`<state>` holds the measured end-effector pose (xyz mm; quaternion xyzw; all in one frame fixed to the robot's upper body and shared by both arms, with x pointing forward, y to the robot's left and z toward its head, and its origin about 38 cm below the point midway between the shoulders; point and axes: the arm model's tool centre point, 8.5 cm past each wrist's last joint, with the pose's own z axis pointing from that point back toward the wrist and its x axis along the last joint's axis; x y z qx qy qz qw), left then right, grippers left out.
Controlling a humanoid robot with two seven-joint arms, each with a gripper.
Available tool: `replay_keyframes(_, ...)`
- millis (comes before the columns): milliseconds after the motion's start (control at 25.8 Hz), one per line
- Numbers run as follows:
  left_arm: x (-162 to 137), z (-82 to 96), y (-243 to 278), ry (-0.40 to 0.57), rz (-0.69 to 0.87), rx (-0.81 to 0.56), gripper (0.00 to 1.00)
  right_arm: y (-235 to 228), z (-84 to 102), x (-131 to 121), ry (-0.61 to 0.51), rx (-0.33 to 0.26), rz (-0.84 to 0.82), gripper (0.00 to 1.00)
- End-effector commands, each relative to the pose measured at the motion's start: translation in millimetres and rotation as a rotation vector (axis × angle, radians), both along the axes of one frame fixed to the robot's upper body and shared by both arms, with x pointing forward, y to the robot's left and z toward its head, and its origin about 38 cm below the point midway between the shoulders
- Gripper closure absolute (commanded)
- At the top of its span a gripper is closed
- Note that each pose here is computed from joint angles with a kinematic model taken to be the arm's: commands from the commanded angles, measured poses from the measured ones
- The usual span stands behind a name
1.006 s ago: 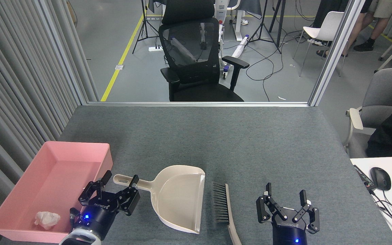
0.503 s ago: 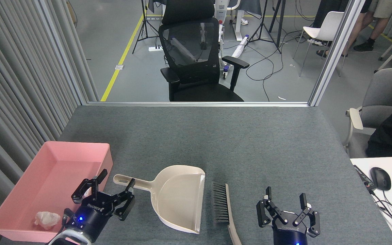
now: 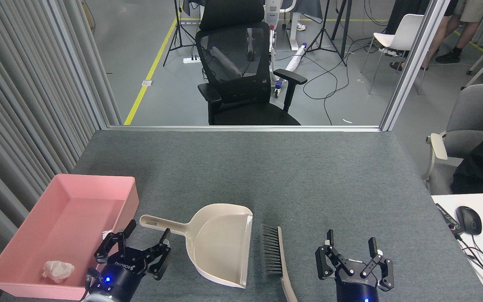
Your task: Sweep and dump garbage into bin
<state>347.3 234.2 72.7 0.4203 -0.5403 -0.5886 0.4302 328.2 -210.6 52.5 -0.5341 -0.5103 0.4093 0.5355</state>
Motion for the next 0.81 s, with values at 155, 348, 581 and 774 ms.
replay_keyframes(155, -6.4, -7.6, -2.2, 0.021, 0.012, -0.010, 0.08, 0.4, -1.6, 1.0, 0.024, 0.003, 0.008, 0.02)
replay_keyframes(348, -6.5, -7.6, -2.2, 0.020, 0.026, -0.018, 0.08, 1.5, -1.1, 2.0, 0.023, 0.006, 0.008, 0.02)
replay_keyframes(581, -7.0, -8.8, -4.5, 0.022, 0.047, -0.033, 0.08, 1.0, -1.6, 1.4, 0.024, 0.005, 0.008, 0.02)
replay_keyframes(774, -7.1, -9.2, -4.0, 0.023, 0.044, -0.032, 0.08, 1.5, -1.6, 1.5, 0.024, 0.005, 0.010, 0.02)
